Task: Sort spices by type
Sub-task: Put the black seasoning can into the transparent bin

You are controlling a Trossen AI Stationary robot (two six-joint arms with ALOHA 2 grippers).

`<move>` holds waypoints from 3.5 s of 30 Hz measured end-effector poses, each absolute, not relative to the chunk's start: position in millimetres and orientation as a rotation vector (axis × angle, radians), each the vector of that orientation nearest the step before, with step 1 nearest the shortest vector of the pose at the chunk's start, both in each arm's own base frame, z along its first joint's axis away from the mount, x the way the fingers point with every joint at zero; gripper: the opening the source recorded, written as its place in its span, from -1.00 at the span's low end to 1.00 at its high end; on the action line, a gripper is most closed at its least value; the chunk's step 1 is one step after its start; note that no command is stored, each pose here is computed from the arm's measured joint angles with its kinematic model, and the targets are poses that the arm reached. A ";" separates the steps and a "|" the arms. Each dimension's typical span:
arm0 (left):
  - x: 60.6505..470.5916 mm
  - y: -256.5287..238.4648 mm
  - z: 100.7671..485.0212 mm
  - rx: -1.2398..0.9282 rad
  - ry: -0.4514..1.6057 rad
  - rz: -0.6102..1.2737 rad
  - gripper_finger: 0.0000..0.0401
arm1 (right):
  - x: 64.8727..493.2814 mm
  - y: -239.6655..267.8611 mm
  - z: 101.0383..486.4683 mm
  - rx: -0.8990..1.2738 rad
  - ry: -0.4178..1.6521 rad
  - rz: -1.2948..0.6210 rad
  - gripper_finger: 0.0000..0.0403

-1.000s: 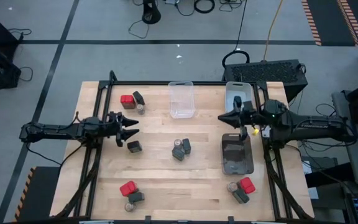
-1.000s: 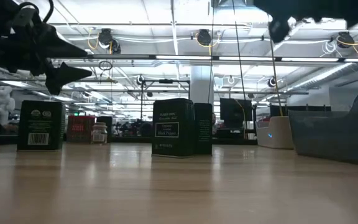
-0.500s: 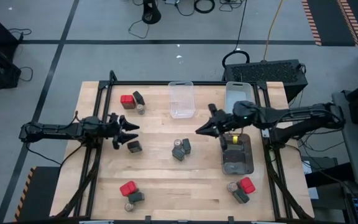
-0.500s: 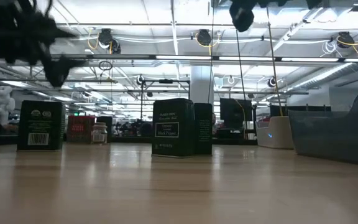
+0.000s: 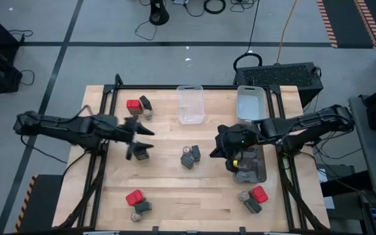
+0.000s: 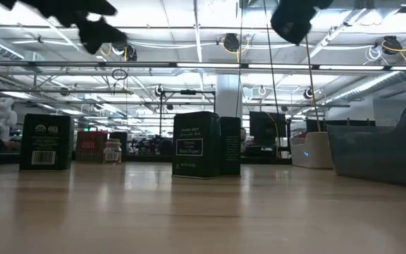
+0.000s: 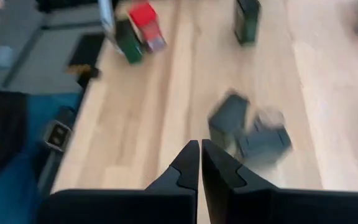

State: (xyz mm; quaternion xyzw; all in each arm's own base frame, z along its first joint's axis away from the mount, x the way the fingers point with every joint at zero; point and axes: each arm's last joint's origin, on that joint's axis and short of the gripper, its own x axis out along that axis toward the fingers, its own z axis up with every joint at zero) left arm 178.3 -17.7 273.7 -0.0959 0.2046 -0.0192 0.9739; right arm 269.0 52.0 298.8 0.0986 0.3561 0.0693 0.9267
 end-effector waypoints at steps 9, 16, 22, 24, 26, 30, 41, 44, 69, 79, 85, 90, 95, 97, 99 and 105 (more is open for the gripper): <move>249.7 -52.0 311.9 0.015 0.610 -0.112 0.36 | 260.9 60.4 292.3 0.130 0.797 0.017 -1.00; 290.5 -69.0 322.8 0.166 0.681 -0.114 0.36 | 253.5 63.7 282.1 0.218 0.882 -0.036 -1.00; 319.1 -77.1 298.8 0.317 0.757 -0.171 0.36 | 241.4 80.1 259.5 0.164 0.903 -0.156 -1.00; 326.4 -79.0 286.5 0.357 0.793 -0.188 0.36 | 236.9 86.9 254.2 0.142 0.883 -0.206 -1.00; 333.1 -80.7 275.0 0.388 0.822 -0.203 0.36 | 233.6 94.1 252.4 0.113 0.846 -0.242 -1.00; 342.9 -83.5 256.3 0.457 0.864 -0.250 0.36 | 231.4 100.4 254.8 0.050 0.821 -0.228 -1.00; 359.6 -65.8 231.5 0.414 0.917 -0.314 0.36 | 235.6 103.8 260.6 0.044 0.753 -0.188 -1.00; 363.0 -54.1 227.7 0.364 0.931 -0.308 0.36 | 236.0 104.1 261.0 0.041 0.748 -0.185 -1.00; 369.6 -48.2 183.8 0.308 1.017 -0.316 0.36 | 237.3 104.6 262.2 0.026 0.734 -0.171 -1.00; 370.1 -48.3 183.0 0.307 1.017 -0.315 0.35 | 237.9 104.9 262.8 0.020 0.726 -0.165 -1.00; 370.2 -48.3 183.6 0.307 1.015 -0.315 0.17 | 238.0 104.8 262.8 0.020 0.726 -0.165 -1.00; 370.2 -47.5 183.5 0.306 1.016 -0.313 -0.14 | 238.0 104.9 262.7 0.020 0.726 -0.165 -1.00; 369.8 -47.2 183.6 0.305 1.021 -0.311 -0.34 | 238.0 104.9 262.7 0.020 0.726 -0.165 -1.00; 368.9 -47.1 184.8 0.304 1.042 -0.314 -0.34 | 238.1 104.9 262.8 0.020 0.726 -0.165 -1.00; 367.8 -46.9 188.0 0.303 1.072 -0.316 -0.34 | 238.3 105.1 263.0 0.023 0.722 -0.164 -1.00; 363.2 -44.1 214.0 0.331 1.108 -0.277 -0.30 | 238.4 105.1 263.1 0.023 0.721 -0.164 -1.00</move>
